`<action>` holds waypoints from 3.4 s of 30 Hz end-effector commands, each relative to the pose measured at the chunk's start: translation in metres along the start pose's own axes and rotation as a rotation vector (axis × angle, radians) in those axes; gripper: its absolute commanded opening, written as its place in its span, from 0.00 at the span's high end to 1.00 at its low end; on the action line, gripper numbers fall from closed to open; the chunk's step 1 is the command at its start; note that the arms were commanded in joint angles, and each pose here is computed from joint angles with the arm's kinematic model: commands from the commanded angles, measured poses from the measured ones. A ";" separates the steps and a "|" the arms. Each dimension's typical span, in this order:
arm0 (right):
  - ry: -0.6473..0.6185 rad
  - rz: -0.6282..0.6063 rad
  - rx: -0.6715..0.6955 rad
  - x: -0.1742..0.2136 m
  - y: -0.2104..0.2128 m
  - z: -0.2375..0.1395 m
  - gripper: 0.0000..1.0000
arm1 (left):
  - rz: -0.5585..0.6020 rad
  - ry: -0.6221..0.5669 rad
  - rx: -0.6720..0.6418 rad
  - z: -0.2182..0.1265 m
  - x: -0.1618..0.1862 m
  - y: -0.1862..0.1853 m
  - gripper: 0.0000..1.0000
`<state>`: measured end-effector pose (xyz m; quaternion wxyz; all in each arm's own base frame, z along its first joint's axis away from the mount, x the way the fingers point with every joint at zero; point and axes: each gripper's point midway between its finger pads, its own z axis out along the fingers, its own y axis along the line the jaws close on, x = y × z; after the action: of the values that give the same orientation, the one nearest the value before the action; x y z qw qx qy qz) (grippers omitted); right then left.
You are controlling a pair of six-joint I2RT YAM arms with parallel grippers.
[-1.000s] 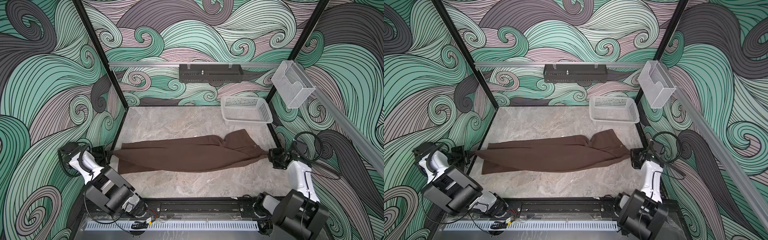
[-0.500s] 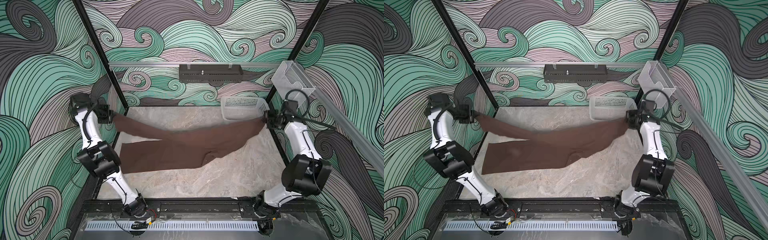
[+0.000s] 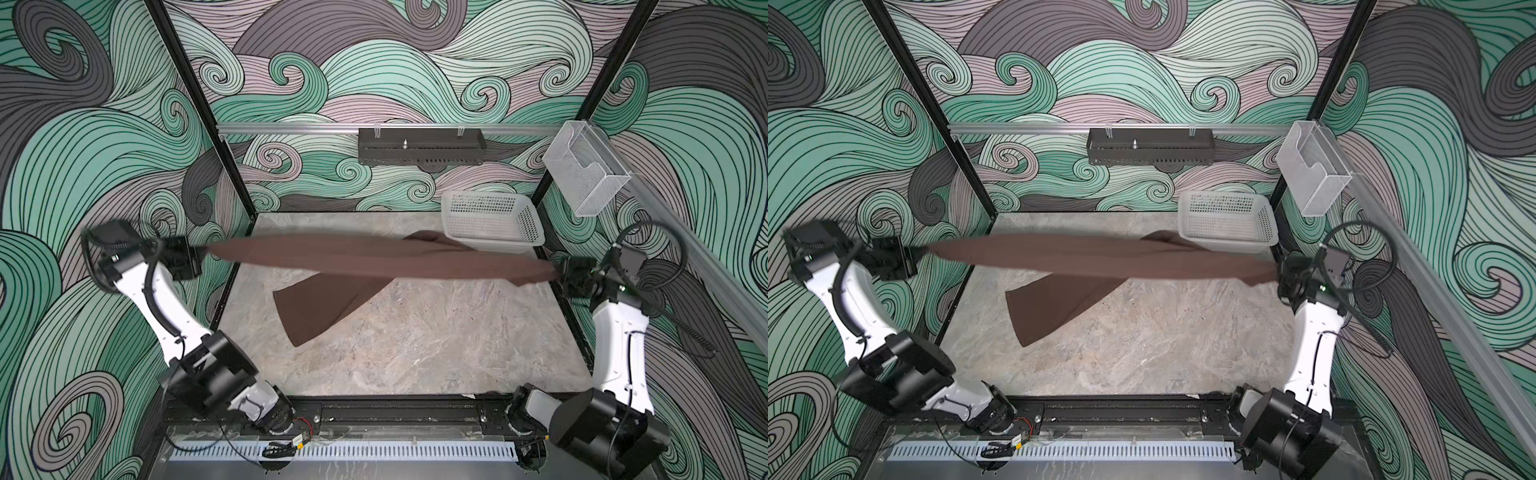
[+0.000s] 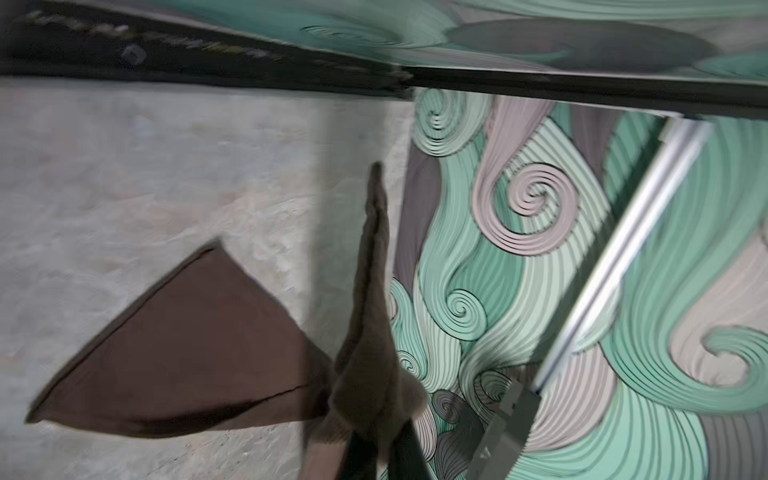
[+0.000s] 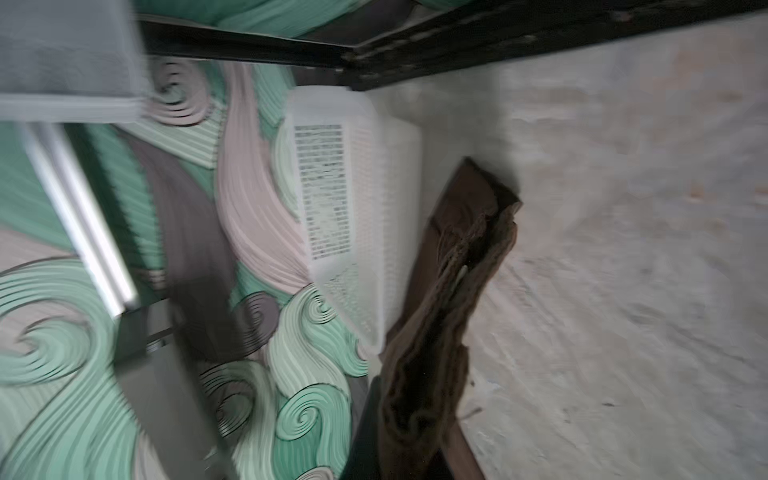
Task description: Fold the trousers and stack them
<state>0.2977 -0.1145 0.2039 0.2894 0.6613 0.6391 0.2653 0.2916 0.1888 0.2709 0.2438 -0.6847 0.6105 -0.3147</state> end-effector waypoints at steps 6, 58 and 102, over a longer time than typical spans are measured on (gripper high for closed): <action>-0.031 -0.061 0.199 -0.008 -0.108 0.014 1.00 | -0.080 0.047 -0.194 0.024 -0.002 0.140 1.00; 0.284 -0.598 0.319 0.141 -0.144 0.047 0.22 | 0.418 0.297 -0.450 0.117 0.076 0.131 0.05; 0.290 -0.628 0.531 0.102 -0.210 0.072 0.21 | 0.841 0.089 -0.620 0.162 0.045 -0.009 1.00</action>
<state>0.2478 0.0073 0.0252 0.1317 0.4259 0.8817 0.1548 0.4277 0.1274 0.1541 0.1180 -0.4136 0.9004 -0.0658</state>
